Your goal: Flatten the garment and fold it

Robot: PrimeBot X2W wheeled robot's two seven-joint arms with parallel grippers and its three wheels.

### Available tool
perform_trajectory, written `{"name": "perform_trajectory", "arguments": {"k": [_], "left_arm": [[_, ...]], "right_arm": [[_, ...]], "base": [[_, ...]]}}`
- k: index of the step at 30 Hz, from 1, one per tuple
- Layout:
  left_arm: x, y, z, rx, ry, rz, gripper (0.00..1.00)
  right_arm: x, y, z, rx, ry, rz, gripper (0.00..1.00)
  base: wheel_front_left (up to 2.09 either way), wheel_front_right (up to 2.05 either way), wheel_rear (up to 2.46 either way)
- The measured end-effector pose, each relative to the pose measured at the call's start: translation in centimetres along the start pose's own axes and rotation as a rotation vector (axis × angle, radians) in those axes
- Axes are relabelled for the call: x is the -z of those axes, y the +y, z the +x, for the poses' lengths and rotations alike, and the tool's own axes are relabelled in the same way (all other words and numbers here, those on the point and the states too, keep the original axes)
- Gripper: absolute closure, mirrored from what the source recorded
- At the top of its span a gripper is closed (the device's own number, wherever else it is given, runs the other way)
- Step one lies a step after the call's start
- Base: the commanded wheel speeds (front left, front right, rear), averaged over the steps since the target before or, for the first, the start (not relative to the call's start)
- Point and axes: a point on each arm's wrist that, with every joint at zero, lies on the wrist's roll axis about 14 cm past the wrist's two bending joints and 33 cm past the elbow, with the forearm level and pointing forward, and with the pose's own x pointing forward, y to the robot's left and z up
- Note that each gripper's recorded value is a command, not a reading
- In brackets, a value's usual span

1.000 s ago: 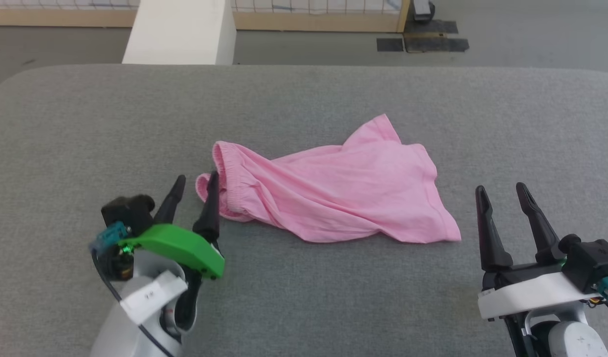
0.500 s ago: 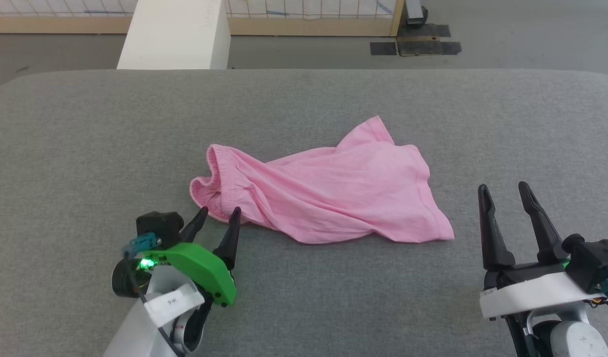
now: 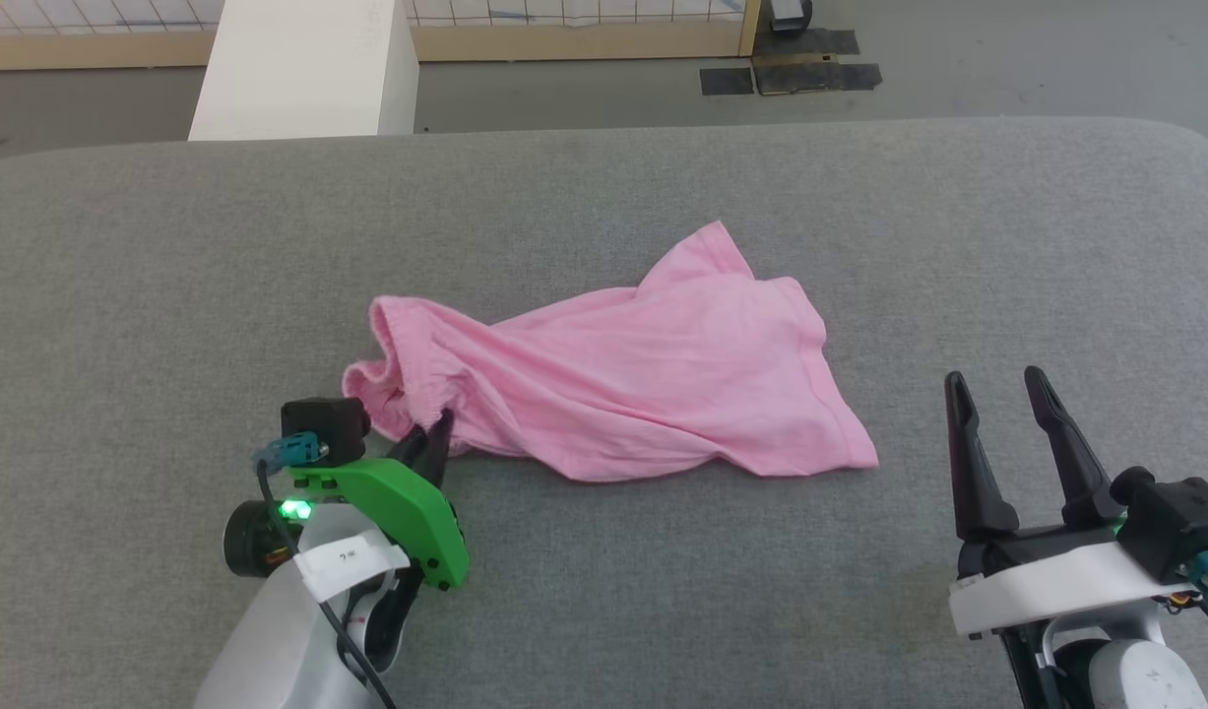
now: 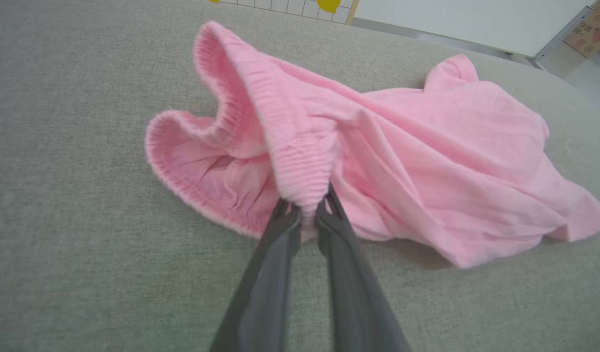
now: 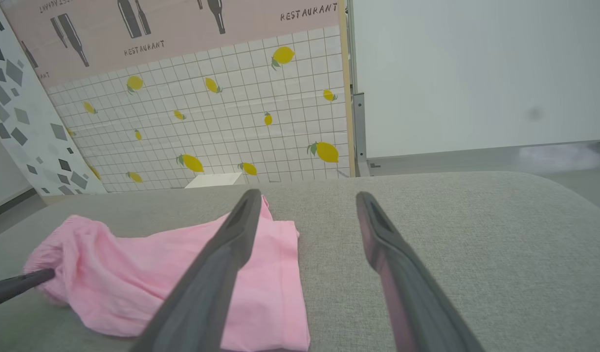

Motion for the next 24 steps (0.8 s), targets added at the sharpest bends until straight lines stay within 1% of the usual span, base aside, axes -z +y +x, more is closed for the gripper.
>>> {"name": "perform_trajectory", "arguments": {"k": [3, 5, 7, 9, 11, 14, 18, 24], "left_arm": [[-0.1, 0.0, -0.1, 0.001, -0.010, 0.000, 1.00], [-0.4, 0.0, -0.2, 0.000, -0.021, 0.000, 1.00], [-0.5, 0.0, -0.3, 0.002, -0.031, 0.000, 1.00], [-0.6, -0.1, -0.4, 0.003, -0.037, 0.000, 1.00], [-0.4, -0.1, -0.5, 0.003, -0.032, -0.002, 1.00], [-0.1, -0.2, -0.7, 0.004, -0.023, -0.002, 1.00], [0.2, -0.1, -0.8, 0.000, -0.012, -0.006, 1.00], [0.4, 0.0, -0.4, 0.002, -0.006, -0.013, 1.00]], "right_arm": [[0.4, 0.2, 0.0, -0.006, 0.017, 0.002, 0.00], [1.3, 0.5, 0.0, -0.015, 0.065, -0.005, 0.00], [3.1, 0.6, -0.2, -0.019, 0.157, -0.011, 0.00], [5.3, 0.4, -0.5, -0.014, 0.283, -0.012, 0.00], [7.8, 0.3, -0.9, -0.014, 0.437, -0.022, 0.00], [9.6, 0.7, -0.6, -0.030, 0.584, -0.037, 0.00], [10.8, 1.3, 0.6, -0.051, 0.711, -0.073, 0.00], [13.5, 0.9, 0.9, -0.044, 0.904, -0.108, 0.00]], "base": [[0.00, 0.00, 0.00], [0.00, 0.00, 0.00], [0.00, 0.00, 0.00], [0.00, 0.00, 0.00], [0.00, 0.00, 0.00], [0.00, 0.00, 0.00], [0.00, 0.00, 0.00], [0.00, 0.00, 0.00]]}}
